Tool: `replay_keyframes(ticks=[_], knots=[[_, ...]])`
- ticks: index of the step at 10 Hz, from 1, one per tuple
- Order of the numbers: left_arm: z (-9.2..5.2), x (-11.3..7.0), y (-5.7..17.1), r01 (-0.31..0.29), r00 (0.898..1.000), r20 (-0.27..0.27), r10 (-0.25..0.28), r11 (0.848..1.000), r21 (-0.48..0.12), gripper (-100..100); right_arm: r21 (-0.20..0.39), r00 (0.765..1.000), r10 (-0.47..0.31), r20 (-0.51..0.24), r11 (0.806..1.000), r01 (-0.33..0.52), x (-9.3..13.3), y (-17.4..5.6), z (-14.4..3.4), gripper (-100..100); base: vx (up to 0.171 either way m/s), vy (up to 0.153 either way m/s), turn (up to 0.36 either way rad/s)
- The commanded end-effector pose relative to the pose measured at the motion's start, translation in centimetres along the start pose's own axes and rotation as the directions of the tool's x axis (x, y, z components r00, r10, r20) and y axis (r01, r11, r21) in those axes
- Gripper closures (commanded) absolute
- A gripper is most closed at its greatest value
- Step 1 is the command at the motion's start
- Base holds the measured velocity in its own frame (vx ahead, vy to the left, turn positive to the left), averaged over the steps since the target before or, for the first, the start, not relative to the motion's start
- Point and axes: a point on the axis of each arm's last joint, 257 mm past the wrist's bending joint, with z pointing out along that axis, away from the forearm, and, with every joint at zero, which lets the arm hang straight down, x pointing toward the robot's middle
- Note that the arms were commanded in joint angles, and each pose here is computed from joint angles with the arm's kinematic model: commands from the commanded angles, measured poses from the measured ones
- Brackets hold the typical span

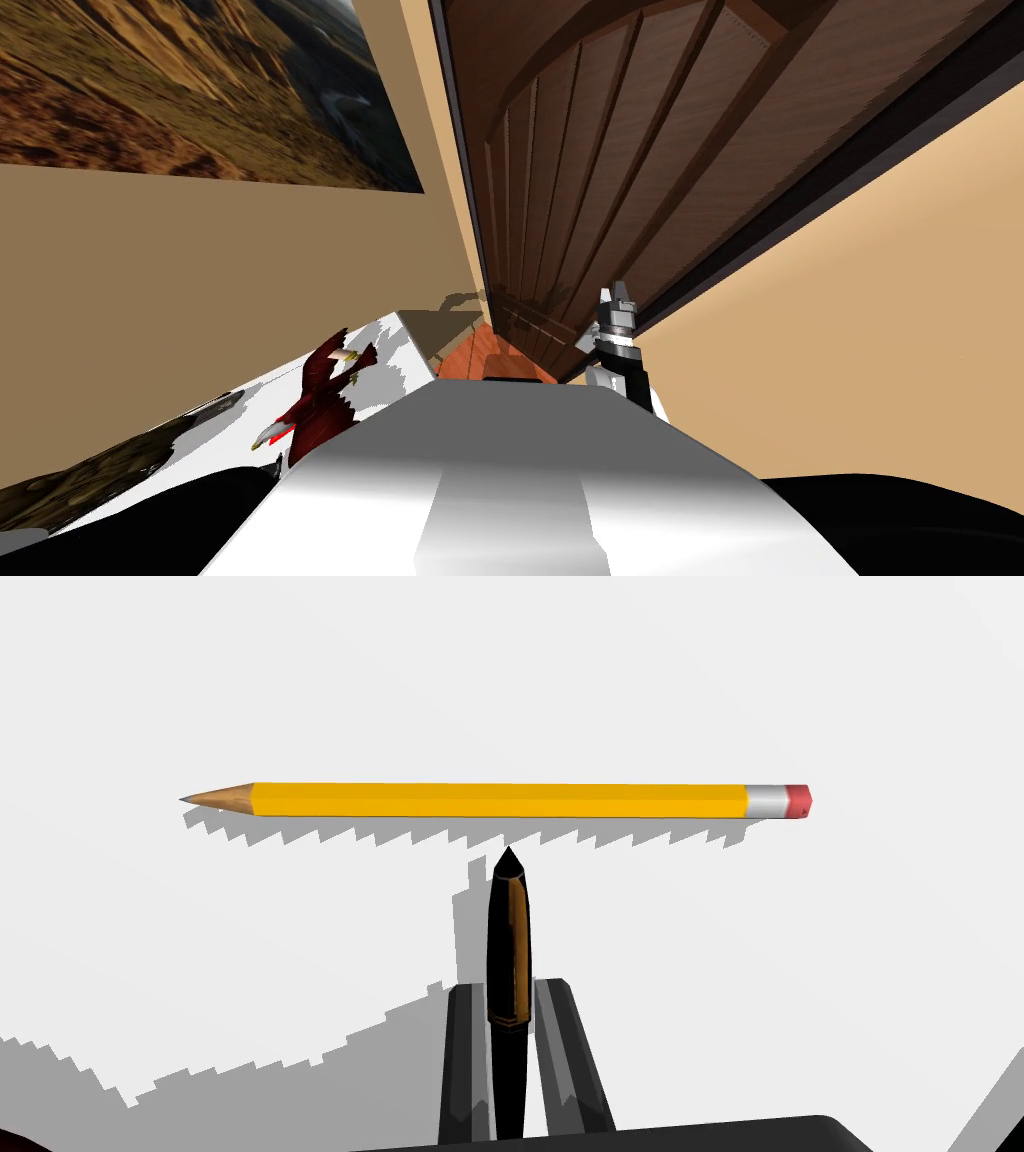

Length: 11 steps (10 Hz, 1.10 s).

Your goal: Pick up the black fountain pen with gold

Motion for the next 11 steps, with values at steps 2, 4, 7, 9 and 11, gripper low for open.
replay_keyframes(ticks=[2, 4, 7, 9, 11], knots=[[0.0, 0.0, 0.0, 0.000, 1.000, 0.000, 0.000, 1.000, 0.000, 0, 0.000, 1.000, 0.000, 0.000, 1.000, 0.000, 0.0, 0.0, 0.0, 0, 0.000, 0.000, 0.000], [-0.7, -0.9, -0.6, -0.004, 1.000, -0.001, 0.004, 1.000, -0.001, 100, 0.000, 1.000, 0.000, 0.000, 1.000, 0.000, 0.0, 0.0, 0.0, 0, -0.029, -0.014, 0.035], [-1.3, -1.8, -1.2, -0.010, 1.000, -0.003, 0.010, 1.000, -0.003, 100, 0.000, 1.000, 0.000, 0.000, 1.000, 0.000, 0.0, 0.0, 0.0, 0, -0.022, -0.016, 0.017], [-1.9, -2.6, -1.9, -0.015, 1.000, -0.007, 0.015, 1.000, -0.004, 100, 0.000, 1.000, 0.000, 0.000, 1.000, 0.000, 0.0, 0.0, 0.0, 0, -0.022, -0.017, 0.024], [-1.7, -2.4, -1.7, -0.013, 1.000, -0.005, 0.013, 1.000, -0.003, 0, 0.000, 1.000, 0.000, 0.000, 1.000, 0.000, 0.0, 0.0, 0.0, 0, -0.006, -0.004, 0.002]])
